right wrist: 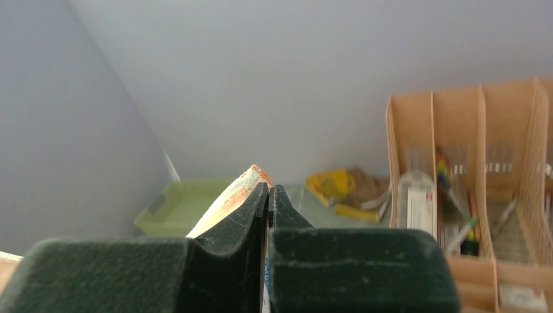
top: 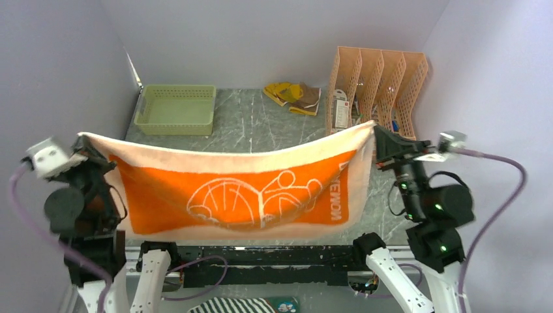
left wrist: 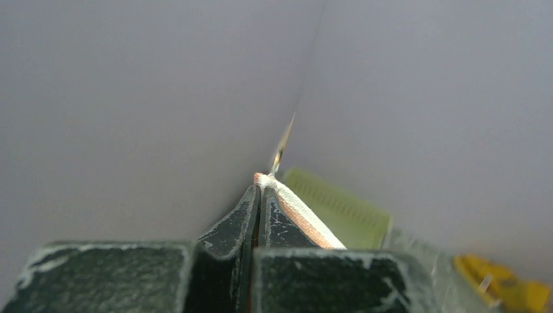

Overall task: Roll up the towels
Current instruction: Flatten out the towel at the center of the board.

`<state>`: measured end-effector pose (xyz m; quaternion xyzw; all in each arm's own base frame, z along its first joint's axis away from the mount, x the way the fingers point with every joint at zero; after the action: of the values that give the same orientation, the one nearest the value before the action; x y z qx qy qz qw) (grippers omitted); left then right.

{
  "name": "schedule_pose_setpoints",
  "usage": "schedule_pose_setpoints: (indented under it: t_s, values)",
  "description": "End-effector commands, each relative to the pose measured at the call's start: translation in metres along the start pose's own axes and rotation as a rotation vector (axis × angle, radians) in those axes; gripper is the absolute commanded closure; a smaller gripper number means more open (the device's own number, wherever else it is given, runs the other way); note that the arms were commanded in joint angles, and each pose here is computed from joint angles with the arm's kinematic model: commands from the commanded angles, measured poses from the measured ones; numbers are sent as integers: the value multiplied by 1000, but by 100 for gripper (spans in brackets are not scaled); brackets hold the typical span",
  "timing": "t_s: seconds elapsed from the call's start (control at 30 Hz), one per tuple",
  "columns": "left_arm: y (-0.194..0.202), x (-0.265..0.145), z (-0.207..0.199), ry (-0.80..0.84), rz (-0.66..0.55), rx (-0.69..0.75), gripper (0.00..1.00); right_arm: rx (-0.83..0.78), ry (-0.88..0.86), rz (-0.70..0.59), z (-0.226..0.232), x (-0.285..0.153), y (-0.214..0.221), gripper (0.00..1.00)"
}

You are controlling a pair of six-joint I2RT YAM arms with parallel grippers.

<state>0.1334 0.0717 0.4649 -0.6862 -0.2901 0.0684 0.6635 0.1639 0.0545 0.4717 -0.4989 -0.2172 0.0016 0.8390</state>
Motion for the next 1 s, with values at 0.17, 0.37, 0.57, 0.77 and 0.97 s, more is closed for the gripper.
schedule_pose_setpoints:
  t_s: [0.17, 0.37, 0.57, 0.77, 0.97]
  values:
    - [207, 53, -35, 28, 537, 160, 93, 91, 193, 317, -65, 27, 158, 100]
    - [299, 75, -41, -39, 637, 134, 93, 44, 298, 463, -113, 44, 258, 100]
    - [332, 129, -51, -73, 688, 189, 93, -44, 332, 562, -138, 94, 311, 100]
    - [377, 173, -59, -19, 772, 299, 93, -23, 365, 670, -176, 140, 367, 100]
    - [411, 203, -54, 17, 805, 277, 93, -30, 393, 699, -212, 173, 386, 100]
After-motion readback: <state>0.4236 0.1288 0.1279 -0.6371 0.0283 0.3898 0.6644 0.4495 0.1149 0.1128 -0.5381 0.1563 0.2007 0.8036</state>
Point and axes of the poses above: each gripper's point midway between its finger pads, its own x axis out along the fingers, its own z axis along the line the jaws close on, y = z × x, the point moved 2 cm from there along -x, back along the fingers, and after that the axes turned 8 degrees about x, right-handed, at the moved point
